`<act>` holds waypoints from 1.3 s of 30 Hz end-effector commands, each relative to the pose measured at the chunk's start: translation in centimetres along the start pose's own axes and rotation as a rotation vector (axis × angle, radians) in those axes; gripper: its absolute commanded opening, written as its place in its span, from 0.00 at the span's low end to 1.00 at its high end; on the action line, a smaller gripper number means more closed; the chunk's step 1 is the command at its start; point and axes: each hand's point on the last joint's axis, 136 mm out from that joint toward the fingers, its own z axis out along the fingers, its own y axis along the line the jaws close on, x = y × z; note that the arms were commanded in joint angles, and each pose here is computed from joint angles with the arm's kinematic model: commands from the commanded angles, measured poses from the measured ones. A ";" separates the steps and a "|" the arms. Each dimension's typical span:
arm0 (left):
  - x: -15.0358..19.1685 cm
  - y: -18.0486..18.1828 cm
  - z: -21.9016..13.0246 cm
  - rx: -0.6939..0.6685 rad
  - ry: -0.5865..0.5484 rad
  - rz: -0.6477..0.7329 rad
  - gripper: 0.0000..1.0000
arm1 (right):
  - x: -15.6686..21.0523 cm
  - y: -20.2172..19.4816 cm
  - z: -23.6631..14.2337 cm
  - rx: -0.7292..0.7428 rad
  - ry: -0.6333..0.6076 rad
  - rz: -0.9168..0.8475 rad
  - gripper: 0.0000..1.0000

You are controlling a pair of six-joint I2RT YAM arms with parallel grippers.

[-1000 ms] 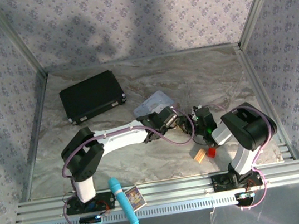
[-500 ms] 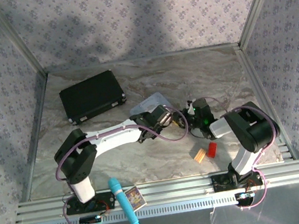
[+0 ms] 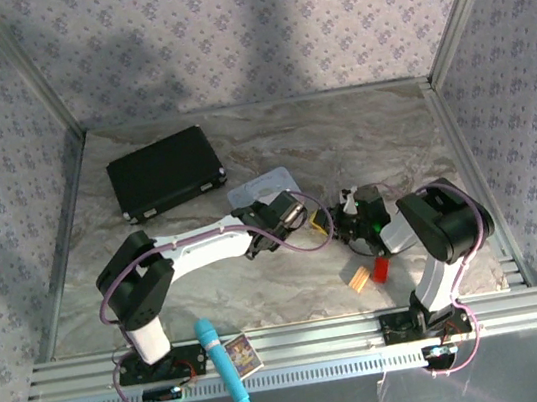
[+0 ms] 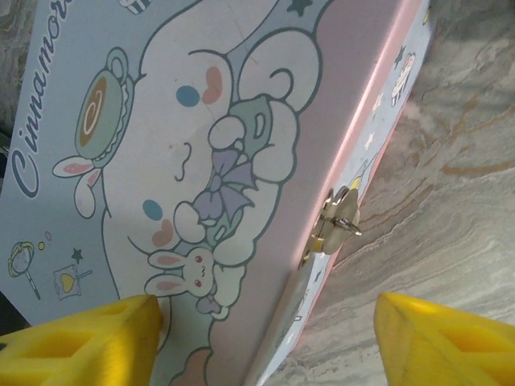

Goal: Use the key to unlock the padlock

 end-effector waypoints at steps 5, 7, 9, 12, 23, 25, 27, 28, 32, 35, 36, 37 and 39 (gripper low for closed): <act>1.8 0.5 0.0 -0.027 0.058 -0.011 0.85 | 3.4 -7.3 -1.4 0.241 0.125 0.095 0.00; 1.7 0.7 -0.1 -0.049 0.054 -0.014 0.87 | 3.8 -8.1 -1.7 0.296 0.150 0.100 0.02; 1.6 0.7 -0.2 -0.056 0.055 -0.015 0.88 | 4.1 -9.0 -2.2 0.367 0.169 0.093 0.05; 1.4 1.5 -0.5 -0.105 0.049 -0.033 0.92 | 4.1 -9.7 -3.3 0.459 0.185 0.077 0.10; 0.4 2.1 -2.2 -0.089 -0.010 -0.112 0.93 | 3.2 -9.6 -5.8 0.623 0.216 -0.017 0.31; 0.4 2.1 -2.4 -0.076 -0.023 -0.122 0.93 | 2.9 -9.3 -6.1 0.643 0.217 -0.039 0.32; 0.4 2.2 -2.6 -0.078 -0.026 -0.126 0.93 | 2.5 -8.9 -6.3 0.656 0.218 -0.057 0.30; 0.5 2.3 -2.6 -0.080 -0.024 -0.127 0.93 | 2.3 -8.7 -6.3 0.662 0.219 -0.071 0.30; 1.3 2.7 -2.3 -0.102 0.005 -0.140 0.93 | 1.6 -7.3 -6.5 0.757 0.225 -0.170 0.35; 2.2 3.2 -2.1 -0.132 0.047 -0.183 0.93 | 1.0 -5.8 -6.4 0.773 0.200 -0.229 0.47; 2.5 3.5 -2.1 -0.161 0.065 -0.202 0.94 | 0.8 -5.2 -6.2 0.768 0.192 -0.248 0.50; 2.8 3.7 -2.1 -0.180 0.074 -0.214 0.94 | 0.8 -4.8 -6.0 0.771 0.186 -0.263 0.52; 3.5 4.0 -1.7 -0.212 0.085 -0.248 0.97 | 0.5 -4.1 -5.6 0.797 0.168 -0.307 0.56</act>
